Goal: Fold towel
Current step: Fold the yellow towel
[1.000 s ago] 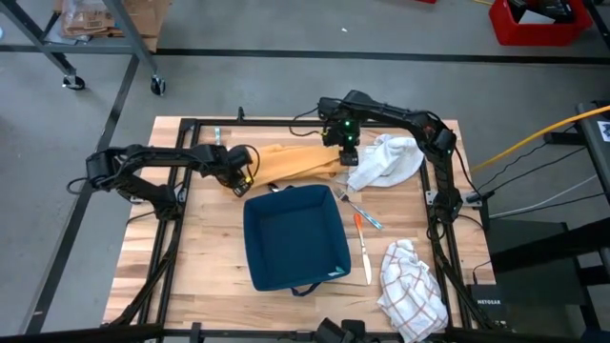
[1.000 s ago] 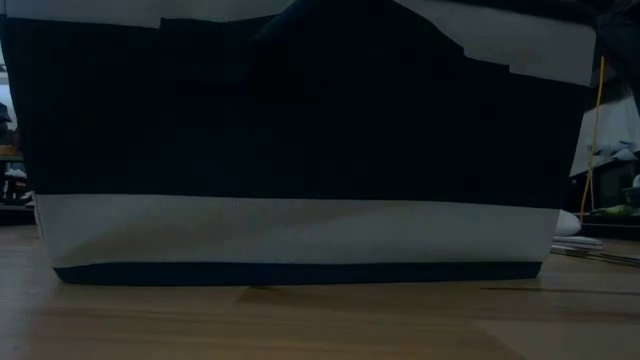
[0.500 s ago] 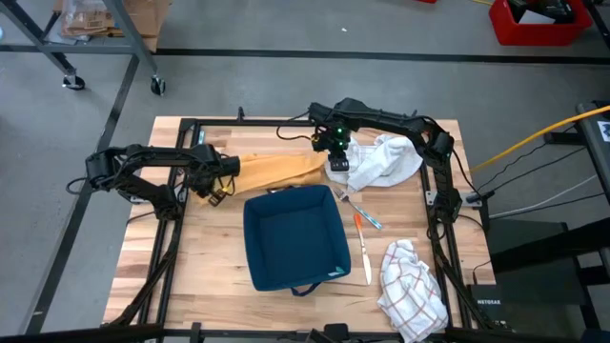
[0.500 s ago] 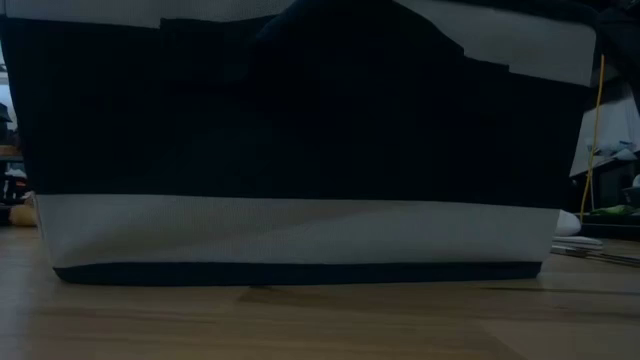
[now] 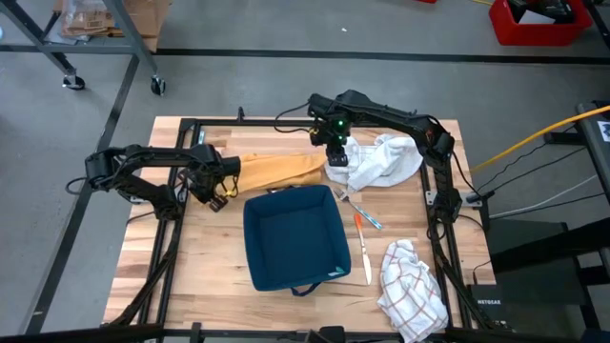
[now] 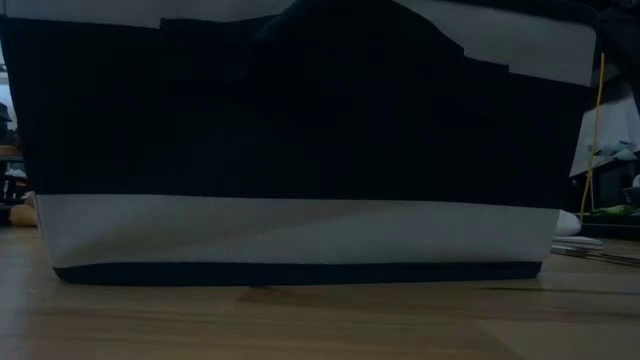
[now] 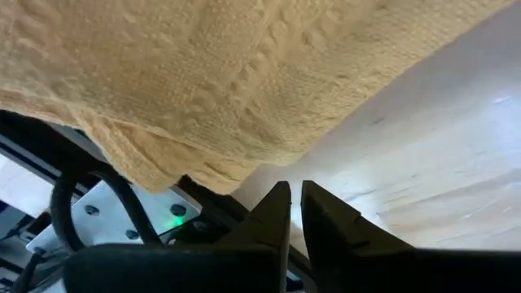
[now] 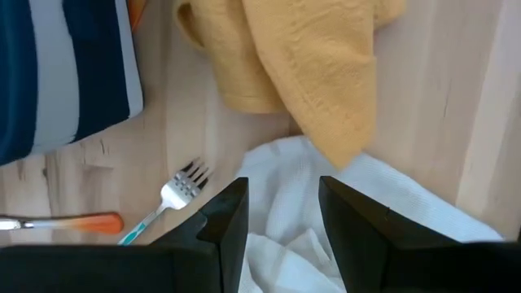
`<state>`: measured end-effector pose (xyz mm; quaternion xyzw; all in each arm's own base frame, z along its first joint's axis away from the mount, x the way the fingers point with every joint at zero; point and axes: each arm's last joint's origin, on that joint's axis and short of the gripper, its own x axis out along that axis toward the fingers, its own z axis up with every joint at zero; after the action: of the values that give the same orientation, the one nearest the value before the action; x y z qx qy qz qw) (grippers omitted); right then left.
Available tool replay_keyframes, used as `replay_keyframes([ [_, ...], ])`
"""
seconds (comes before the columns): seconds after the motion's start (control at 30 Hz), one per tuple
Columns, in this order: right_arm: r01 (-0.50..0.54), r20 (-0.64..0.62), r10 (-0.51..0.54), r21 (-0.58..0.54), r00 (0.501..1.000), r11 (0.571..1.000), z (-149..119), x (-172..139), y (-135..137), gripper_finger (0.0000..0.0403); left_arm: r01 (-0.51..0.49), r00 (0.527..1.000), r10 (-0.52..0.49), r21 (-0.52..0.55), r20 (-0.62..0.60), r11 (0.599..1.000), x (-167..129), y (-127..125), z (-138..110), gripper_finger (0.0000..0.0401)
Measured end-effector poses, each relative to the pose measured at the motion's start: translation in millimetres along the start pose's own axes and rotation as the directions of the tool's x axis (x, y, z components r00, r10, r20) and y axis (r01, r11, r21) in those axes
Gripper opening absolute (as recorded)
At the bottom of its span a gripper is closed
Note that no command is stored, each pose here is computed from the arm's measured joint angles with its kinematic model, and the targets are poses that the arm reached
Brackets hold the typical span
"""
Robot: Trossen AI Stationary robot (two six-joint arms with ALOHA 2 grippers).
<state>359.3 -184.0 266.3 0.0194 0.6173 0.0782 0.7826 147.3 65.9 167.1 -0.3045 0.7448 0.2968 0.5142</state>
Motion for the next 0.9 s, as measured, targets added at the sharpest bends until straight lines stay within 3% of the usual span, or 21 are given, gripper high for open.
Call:
replay_keyframes([
  [0.27, -0.024, -0.037, 0.022, -0.036, 0.999, 0.999, -3.8, -0.2, 2.0, 0.0154, 0.198, 0.973, -0.197, 0.000, -0.124, 0.980, -0.1, -20.9, -11.7, 0.0026],
  [0.4, -0.048, -0.068, 0.042, -0.081, 0.997, 0.996, -6.9, -0.4, 4.0, 0.0154, 0.354, 0.909, -0.347, -0.015, -0.232, 0.935, -1.0, -39.1, -21.6, 0.0026],
  [0.53, -0.065, -0.076, 0.059, -0.080, 0.995, 0.995, -8.0, -0.5, 5.1, 0.0154, 0.515, 0.818, -0.492, -0.001, -0.299, 0.857, -3.0, -60.6, -27.3, 0.0026],
  [0.6, -0.092, -0.058, 0.087, -0.091, 0.995, 0.992, -7.3, -0.5, 6.1, 0.0154, 0.542, 0.805, -0.517, 0.007, -0.290, 0.840, -5.6, -67.8, -28.1, 0.0026],
  [0.73, -0.186, 0.014, 0.189, -0.107, 0.982, 0.977, -5.1, -0.9, 8.8, 0.0154, 0.527, 0.839, -0.507, 0.065, -0.201, 0.847, -20.7, -73.5, -27.2, 0.0026],
  [0.8, -0.204, 0.029, 0.209, -0.124, 0.977, 0.971, -4.5, -1.0, 9.5, 0.0154, 0.519, 0.854, -0.505, 0.126, -0.126, 0.846, -33.0, -74.6, -26.0, 0.0026],
  [0.9, -0.209, 0.033, 0.215, -0.132, 0.976, 0.969, -3.4, -0.5, 11.2, 0.0154, 0.441, 0.887, -0.458, 0.184, 0.058, 0.878, -51.8, -70.8, -24.6, 0.0026],
])
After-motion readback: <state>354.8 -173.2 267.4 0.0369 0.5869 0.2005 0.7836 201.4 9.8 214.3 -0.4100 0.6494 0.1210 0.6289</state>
